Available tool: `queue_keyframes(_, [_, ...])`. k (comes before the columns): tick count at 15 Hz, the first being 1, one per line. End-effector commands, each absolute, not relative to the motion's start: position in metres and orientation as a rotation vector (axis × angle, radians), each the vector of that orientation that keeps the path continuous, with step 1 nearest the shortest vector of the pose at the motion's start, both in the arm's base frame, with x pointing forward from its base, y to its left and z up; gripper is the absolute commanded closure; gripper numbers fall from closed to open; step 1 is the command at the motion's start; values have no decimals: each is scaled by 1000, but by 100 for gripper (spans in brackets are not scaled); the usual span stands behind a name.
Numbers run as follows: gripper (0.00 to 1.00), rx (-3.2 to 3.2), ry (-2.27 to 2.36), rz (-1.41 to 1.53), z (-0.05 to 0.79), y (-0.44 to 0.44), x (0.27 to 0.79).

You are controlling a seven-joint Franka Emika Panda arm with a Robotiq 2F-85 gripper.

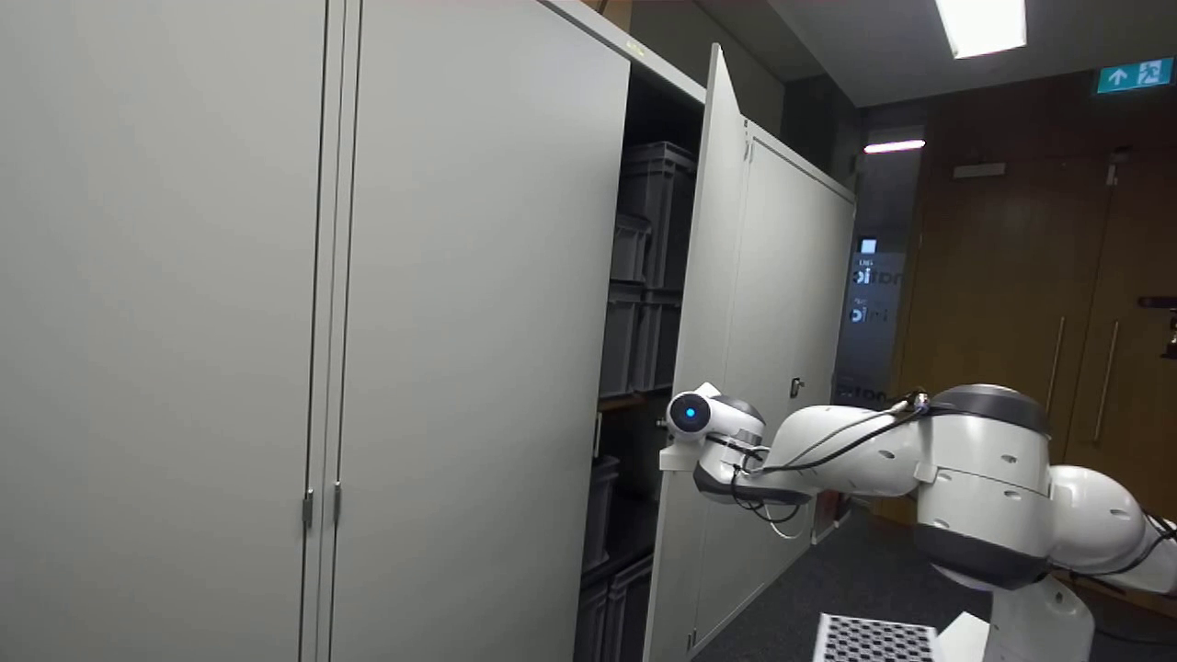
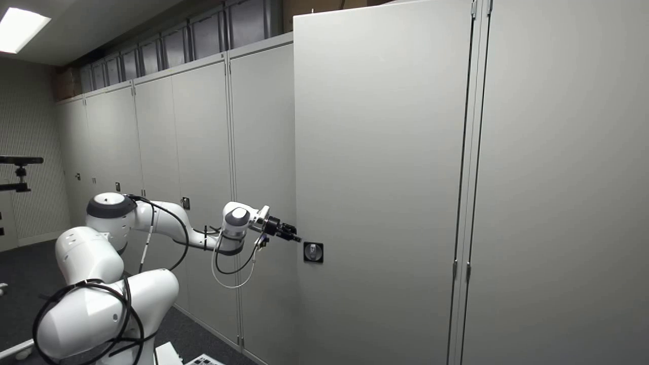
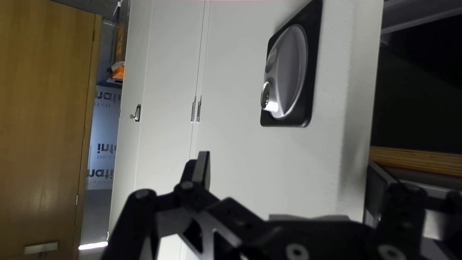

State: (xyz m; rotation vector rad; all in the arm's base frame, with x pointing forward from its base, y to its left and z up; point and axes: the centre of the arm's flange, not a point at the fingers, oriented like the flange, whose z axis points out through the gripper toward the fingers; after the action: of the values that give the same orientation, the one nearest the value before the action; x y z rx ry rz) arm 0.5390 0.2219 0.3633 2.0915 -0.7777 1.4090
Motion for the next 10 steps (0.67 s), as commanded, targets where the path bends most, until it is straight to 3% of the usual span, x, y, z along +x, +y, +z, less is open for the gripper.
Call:
queue_keyframes(1, [0,2112,-783,1385,376,199,523])
queue_keyframes(10, [0,2110,-795,1382,378,196,518])
